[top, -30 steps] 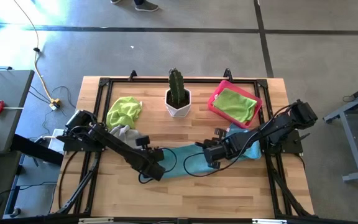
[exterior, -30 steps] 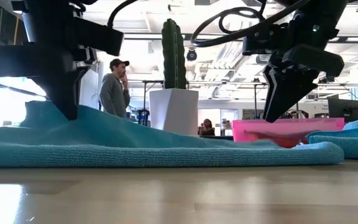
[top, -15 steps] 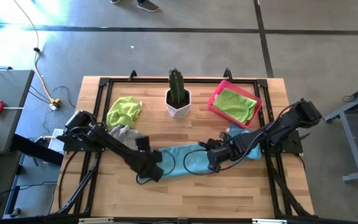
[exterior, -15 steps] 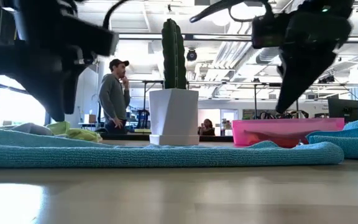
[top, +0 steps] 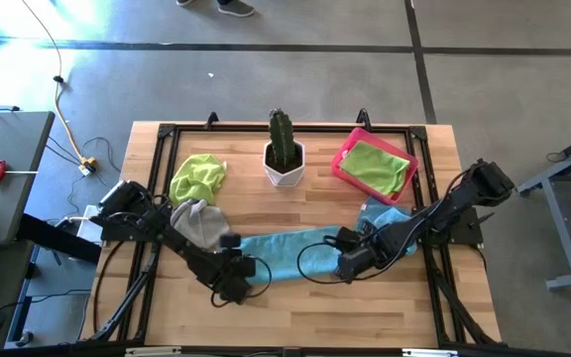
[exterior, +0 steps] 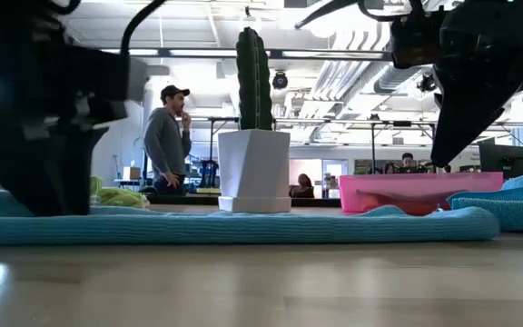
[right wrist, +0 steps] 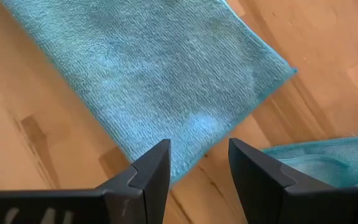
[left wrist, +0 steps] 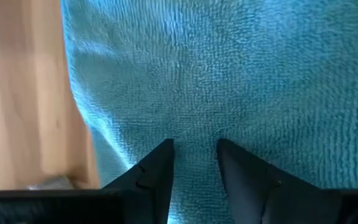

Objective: Fold microfiber towels
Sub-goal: Fold the bottom blue microfiber towel

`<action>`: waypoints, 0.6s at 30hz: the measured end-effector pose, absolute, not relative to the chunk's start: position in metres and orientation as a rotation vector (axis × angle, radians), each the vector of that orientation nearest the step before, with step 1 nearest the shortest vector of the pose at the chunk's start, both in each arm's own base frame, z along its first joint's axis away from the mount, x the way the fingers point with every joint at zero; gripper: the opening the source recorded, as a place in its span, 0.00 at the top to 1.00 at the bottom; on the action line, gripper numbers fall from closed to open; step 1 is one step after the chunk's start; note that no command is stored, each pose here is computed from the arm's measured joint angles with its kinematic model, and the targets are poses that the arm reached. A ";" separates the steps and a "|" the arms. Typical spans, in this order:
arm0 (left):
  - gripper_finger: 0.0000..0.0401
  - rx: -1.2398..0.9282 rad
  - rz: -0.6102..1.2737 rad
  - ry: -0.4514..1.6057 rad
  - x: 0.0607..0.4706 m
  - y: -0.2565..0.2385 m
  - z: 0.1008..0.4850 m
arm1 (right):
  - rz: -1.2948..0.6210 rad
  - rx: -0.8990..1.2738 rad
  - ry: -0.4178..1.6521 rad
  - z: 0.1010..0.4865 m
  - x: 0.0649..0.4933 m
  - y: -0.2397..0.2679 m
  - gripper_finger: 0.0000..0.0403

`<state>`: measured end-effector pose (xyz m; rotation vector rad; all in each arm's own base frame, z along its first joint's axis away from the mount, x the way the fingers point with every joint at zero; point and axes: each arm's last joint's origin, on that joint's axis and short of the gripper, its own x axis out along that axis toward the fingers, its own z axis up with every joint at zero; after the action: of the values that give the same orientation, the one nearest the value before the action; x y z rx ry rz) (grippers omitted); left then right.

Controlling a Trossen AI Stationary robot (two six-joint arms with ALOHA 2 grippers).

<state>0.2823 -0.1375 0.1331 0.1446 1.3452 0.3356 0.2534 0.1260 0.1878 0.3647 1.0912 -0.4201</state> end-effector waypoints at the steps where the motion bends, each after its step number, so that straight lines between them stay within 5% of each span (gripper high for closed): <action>1: 0.71 0.131 0.338 1.348 0.280 -0.138 0.131 | -0.426 0.368 1.086 0.188 0.253 0.127 0.61; 18: 0.72 -0.175 0.347 1.271 0.267 -0.173 0.125 | -0.520 0.391 0.993 0.187 0.255 0.127 0.61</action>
<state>0.2675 -0.1728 0.1253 -0.1751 1.2712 0.3473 0.2546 0.1271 0.1873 0.3908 0.9928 -0.5198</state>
